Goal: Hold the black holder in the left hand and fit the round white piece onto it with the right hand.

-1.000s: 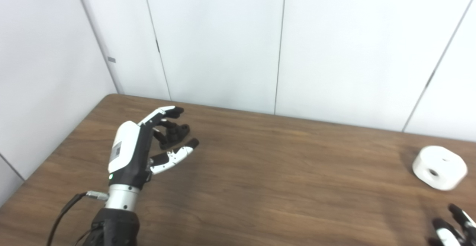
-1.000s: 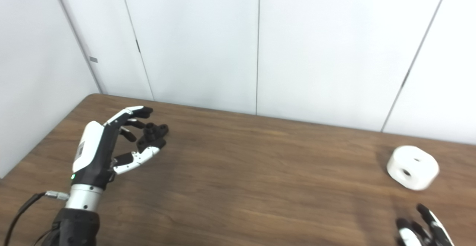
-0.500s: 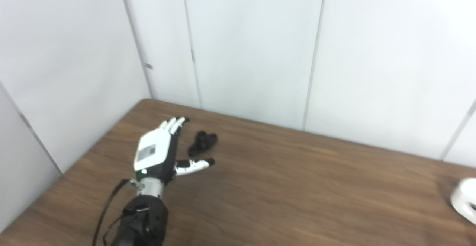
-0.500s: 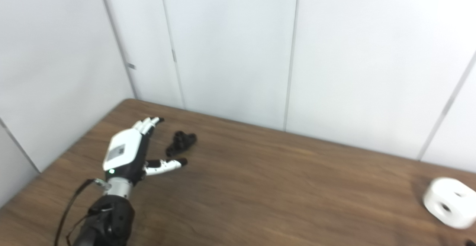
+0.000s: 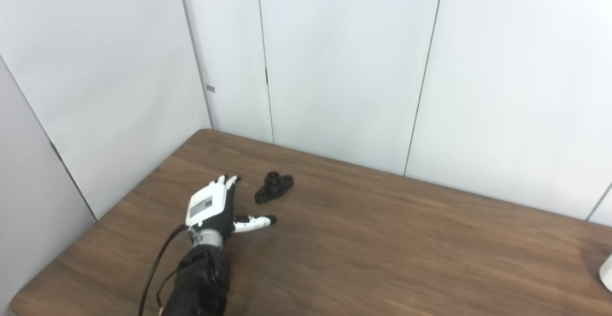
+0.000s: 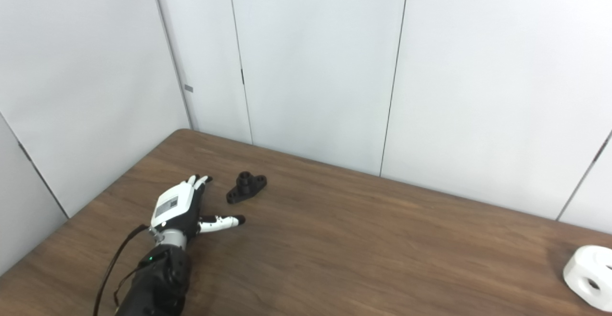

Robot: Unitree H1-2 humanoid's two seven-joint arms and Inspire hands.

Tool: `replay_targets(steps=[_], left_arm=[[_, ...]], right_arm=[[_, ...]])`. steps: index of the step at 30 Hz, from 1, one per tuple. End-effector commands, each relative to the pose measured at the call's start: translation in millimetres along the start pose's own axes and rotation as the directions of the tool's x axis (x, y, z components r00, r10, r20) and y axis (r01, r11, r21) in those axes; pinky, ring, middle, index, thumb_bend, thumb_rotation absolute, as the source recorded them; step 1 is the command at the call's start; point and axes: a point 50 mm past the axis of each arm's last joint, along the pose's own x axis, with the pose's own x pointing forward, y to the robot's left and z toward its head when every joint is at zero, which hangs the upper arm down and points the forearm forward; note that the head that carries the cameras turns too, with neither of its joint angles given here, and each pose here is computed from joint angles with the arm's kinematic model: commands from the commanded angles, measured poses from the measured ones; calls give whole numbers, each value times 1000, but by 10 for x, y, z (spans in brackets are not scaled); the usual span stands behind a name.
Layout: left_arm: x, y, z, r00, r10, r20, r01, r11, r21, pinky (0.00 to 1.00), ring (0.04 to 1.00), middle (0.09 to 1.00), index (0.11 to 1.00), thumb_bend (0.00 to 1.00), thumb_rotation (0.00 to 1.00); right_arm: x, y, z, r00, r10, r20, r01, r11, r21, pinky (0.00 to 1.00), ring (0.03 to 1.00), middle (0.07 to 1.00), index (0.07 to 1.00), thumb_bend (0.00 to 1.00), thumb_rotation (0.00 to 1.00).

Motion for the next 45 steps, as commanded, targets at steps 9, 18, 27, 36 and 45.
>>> replay_targets(steps=[9, 18, 27, 36, 45], left_arm=[[294, -161, 132, 999, 41, -28, -44, 995, -89, 1000, 1000, 1000, 863, 937, 404], [426, -356, 141, 997, 72, -5, -72, 990, -122, 1000, 971, 952, 802, 936, 338], [429, -425, 171, 996, 87, 18, -84, 988, -132, 993, 950, 924, 744, 949, 299], [401, -482, 145, 997, 72, 38, -69, 994, -82, 957, 952, 922, 556, 693, 107], [371, -542, 90, 996, 72, 55, -71, 997, -20, 849, 917, 889, 481, 520, 47]], right_arm=[[-23, -105, -7, 1000, -13, 8, 13, 1000, -2, 881, 960, 1000, 896, 337, 475], [-75, -132, -26, 1000, -16, 6, 16, 1000, -5, 902, 970, 1000, 899, 345, 468], [-113, -127, -26, 1000, -21, 7, 21, 1000, -1, 870, 948, 992, 881, 345, 427], [-127, -119, -15, 1000, -22, 11, 22, 1000, 8, 881, 949, 990, 880, 342, 417], [-118, -121, -22, 1000, -18, 13, 18, 1000, 23, 897, 969, 1000, 887, 356, 420]])
